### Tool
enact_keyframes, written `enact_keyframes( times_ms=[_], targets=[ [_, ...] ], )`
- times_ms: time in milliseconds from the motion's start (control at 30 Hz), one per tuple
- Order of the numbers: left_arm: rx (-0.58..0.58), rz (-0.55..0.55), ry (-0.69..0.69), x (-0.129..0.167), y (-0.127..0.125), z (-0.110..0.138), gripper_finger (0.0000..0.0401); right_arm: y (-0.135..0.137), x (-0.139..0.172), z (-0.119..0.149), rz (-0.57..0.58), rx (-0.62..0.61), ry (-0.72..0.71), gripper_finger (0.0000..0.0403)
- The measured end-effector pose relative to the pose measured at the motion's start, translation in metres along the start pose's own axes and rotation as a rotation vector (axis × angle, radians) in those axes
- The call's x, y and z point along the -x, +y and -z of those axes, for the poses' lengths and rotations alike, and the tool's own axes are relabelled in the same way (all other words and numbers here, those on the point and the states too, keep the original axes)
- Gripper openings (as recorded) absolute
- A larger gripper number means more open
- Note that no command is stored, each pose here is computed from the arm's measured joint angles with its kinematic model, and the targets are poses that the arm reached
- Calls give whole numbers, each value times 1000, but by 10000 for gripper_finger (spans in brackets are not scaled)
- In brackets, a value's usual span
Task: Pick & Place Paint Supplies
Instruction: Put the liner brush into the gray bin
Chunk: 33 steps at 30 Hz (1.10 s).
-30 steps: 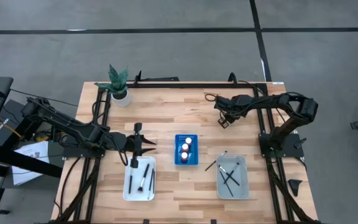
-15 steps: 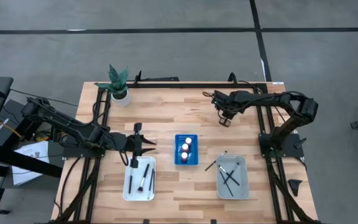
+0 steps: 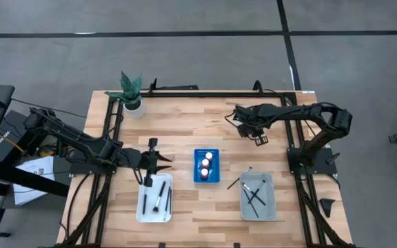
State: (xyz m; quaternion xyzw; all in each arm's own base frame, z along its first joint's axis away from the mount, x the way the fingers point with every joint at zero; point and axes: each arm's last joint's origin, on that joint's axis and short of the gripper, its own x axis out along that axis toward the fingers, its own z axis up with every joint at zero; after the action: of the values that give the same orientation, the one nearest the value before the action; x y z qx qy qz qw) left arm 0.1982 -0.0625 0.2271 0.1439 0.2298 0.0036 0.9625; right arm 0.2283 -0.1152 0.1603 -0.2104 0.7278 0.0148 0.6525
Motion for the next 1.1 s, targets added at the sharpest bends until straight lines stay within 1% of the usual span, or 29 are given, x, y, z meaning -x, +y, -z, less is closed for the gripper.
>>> enact_keyframes(
  times_ms=[67, 133, 300, 400, 500, 867, 1100],
  targets=[
    [-8, 0, 0, 0, 0, 0, 76, -2, 0, -2, 16, 16, -17, 106],
    [-9, 0, 0, 0, 0, 0, 76, -4, -1, -3, 33, 6, -34, 106],
    [-9, 0, 0, 0, 0, 0, 76, -9, -3, 2, 31, 5, -29, 106],
    [-9, 0, 0, 0, 0, 0, 76, -11, -4, 5, 1, 0, -49, 106],
    [-9, 1, 0, 0, 0, 0, 76, -11, -7, 7, -47, 29, -59, 106],
    [-9, 1, 1, 0, 0, 0, 76, -10, -8, 8, -72, 89, -75, 106],
    [-8, 1, 0, 0, 0, 0, 76, -17, -11, 16, -95, 52, -90, 106]
  ],
)
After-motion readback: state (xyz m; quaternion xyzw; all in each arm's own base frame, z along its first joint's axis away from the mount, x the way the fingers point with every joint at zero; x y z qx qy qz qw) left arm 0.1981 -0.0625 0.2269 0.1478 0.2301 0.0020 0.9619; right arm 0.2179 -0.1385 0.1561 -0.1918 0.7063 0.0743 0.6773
